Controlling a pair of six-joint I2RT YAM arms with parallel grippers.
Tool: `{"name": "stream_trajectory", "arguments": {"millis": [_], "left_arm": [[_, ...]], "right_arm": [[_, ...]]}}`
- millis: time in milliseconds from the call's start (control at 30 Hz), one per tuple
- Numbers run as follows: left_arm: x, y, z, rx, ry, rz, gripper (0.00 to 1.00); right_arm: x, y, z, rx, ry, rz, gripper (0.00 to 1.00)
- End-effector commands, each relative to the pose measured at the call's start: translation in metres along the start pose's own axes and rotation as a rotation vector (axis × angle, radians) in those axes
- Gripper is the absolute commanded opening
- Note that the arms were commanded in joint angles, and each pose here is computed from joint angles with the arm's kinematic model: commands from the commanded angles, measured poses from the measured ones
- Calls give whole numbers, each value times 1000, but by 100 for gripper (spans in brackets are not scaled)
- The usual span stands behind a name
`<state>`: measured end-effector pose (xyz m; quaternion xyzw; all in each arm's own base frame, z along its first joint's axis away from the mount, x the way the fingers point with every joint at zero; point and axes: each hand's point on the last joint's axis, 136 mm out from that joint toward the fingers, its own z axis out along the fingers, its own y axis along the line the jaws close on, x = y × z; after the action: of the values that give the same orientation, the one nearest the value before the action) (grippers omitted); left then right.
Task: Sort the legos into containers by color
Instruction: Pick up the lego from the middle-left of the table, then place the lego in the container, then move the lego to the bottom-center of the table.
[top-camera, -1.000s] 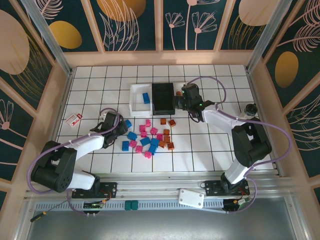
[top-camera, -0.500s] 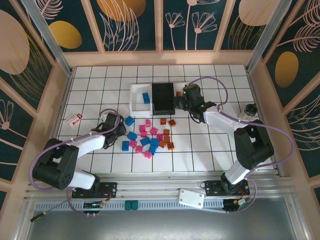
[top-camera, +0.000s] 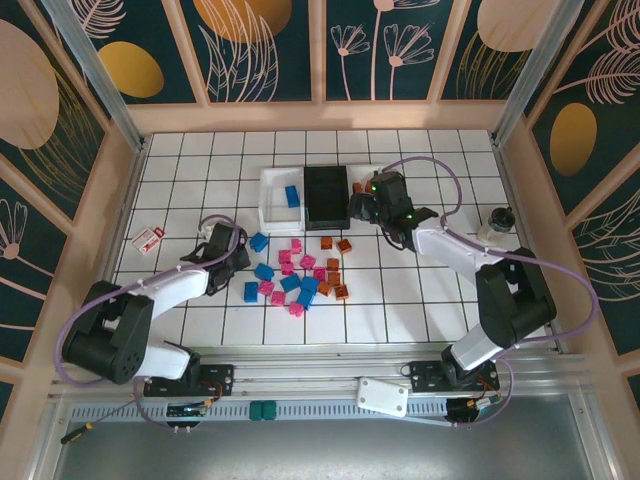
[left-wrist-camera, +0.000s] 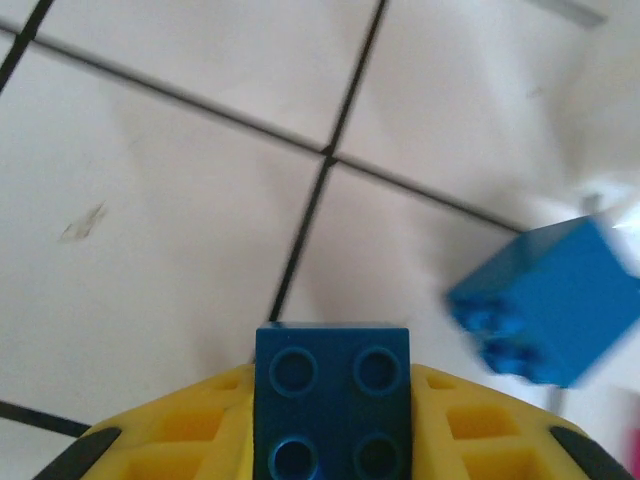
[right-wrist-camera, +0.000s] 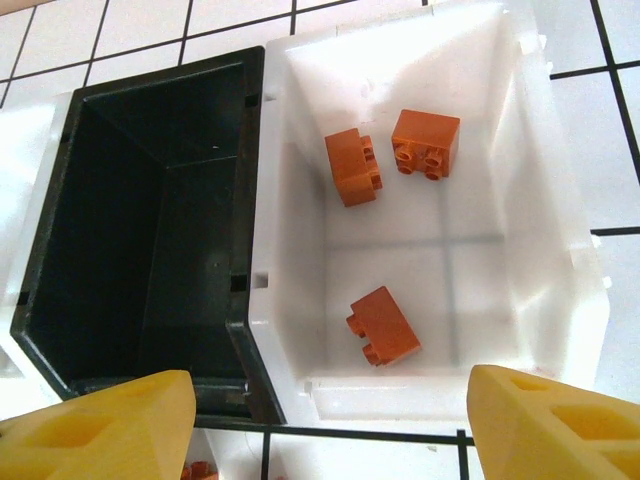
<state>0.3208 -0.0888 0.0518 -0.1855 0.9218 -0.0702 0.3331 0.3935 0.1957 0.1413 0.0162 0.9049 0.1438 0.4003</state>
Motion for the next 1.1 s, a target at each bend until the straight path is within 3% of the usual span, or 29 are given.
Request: {"name": "stream_trajectory", "arguments": {"millis": [0, 167, 433, 567, 667, 733, 900, 1067], "left_arm": [[-45, -57, -32, 138, -86, 48, 20], [-77, -119, -25, 208, -95, 107, 20], [-103, -153, 42, 88, -76, 174, 23], [-114, -163, 55, 63, -79, 178, 42], [-121, -172, 40, 115, -93, 165, 55], [-122, -169, 25, 134, -101, 157, 58], [-87, -143, -16, 230, -49, 113, 60], [-9, -83, -38, 232, 81, 81, 62]], "right_arm": [[-2, 5, -12, -47, -30, 41, 72], [11, 0, -16, -43, -12, 54, 72], [19, -4, -26, -33, -4, 55, 72], [23, -4, -29, -37, 2, 54, 73], [24, -4, -31, -36, 1, 54, 73], [24, -5, -32, -38, -1, 53, 74], [26, -3, -35, -61, -4, 57, 74], [29, 0, -34, -80, 0, 56, 74]]}}
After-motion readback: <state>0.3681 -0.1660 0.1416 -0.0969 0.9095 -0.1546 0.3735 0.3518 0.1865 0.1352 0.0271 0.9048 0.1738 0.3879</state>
